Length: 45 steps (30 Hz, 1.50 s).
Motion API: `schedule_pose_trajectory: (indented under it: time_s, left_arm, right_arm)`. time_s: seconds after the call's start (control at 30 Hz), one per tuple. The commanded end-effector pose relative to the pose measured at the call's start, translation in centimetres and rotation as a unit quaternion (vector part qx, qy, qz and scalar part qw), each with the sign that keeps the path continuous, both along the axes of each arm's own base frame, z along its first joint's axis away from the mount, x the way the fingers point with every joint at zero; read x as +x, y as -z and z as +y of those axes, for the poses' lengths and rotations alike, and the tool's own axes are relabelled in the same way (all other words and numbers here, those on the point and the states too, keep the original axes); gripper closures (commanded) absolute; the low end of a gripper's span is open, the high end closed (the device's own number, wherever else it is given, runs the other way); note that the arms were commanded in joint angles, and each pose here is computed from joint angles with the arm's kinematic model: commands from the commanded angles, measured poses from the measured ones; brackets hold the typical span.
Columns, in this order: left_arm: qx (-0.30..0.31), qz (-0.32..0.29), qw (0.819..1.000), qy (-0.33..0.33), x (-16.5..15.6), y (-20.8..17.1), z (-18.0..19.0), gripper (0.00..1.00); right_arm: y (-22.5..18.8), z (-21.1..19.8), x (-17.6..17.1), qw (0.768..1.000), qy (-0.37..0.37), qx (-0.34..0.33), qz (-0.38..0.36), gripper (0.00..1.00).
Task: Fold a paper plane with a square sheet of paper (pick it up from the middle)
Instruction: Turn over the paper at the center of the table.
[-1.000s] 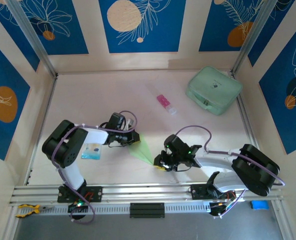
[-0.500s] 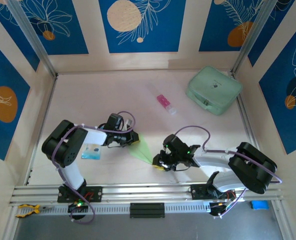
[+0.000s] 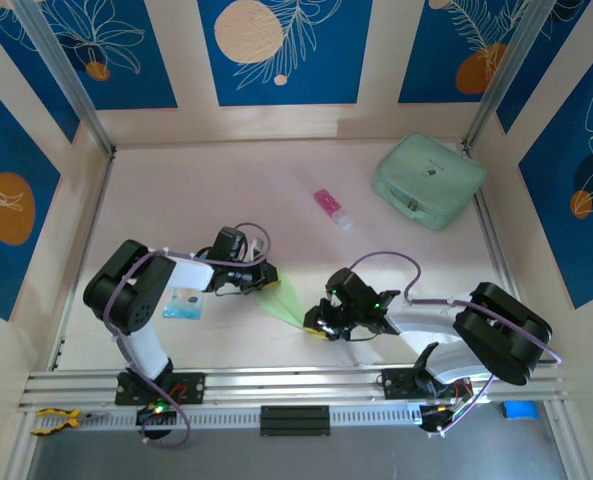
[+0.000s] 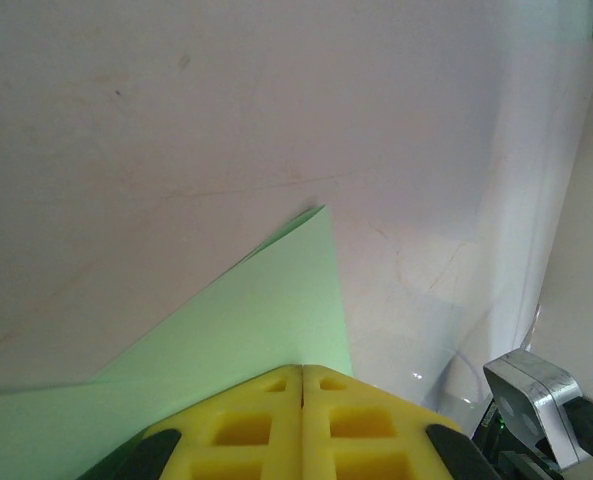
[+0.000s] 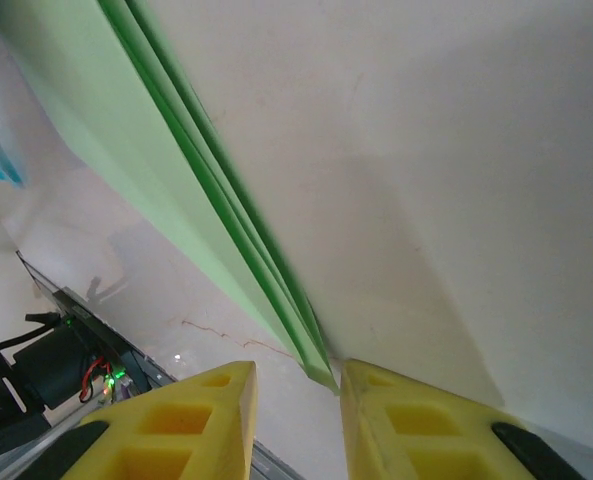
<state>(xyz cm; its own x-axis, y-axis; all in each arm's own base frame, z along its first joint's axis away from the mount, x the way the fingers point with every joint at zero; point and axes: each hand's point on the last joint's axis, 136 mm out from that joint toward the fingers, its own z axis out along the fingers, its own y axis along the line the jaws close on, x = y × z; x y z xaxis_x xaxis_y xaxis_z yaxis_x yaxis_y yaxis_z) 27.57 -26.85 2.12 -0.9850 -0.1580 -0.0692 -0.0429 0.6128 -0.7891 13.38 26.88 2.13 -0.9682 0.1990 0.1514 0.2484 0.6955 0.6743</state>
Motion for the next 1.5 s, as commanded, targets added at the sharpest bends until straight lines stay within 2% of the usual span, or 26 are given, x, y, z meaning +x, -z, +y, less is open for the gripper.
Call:
schedule_pose_trajectory:
  time_s: [0.0,0.7,1.0,1.33,1.47]
  left_arm:
    - [0.017,0.029,0.999,-0.011,-0.7,1.7,1.1,0.93]
    - [0.011,0.029,0.999,-0.018,-0.8,1.7,1.1,0.93]
    - [0.008,0.031,0.999,-0.017,-0.7,1.6,0.9,0.93]
    - [-0.018,0.015,1.000,-0.013,-0.1,0.1,0.2,0.90]
    - [-0.043,-0.011,0.999,-0.012,0.5,-2.3,-0.4,0.79]
  right_arm:
    - [-0.4,0.1,0.3,1.000,0.003,0.015,-0.013,0.70]
    - [-1.5,0.9,2.2,0.995,-0.004,0.061,-0.074,0.69]
    - [-1.9,1.5,2.6,0.993,-0.017,0.083,-0.077,0.73]
    - [-2.0,1.3,2.5,0.992,-0.019,0.090,-0.084,0.86]
    - [-2.5,1.2,2.4,0.991,-0.024,0.094,-0.093,0.91]
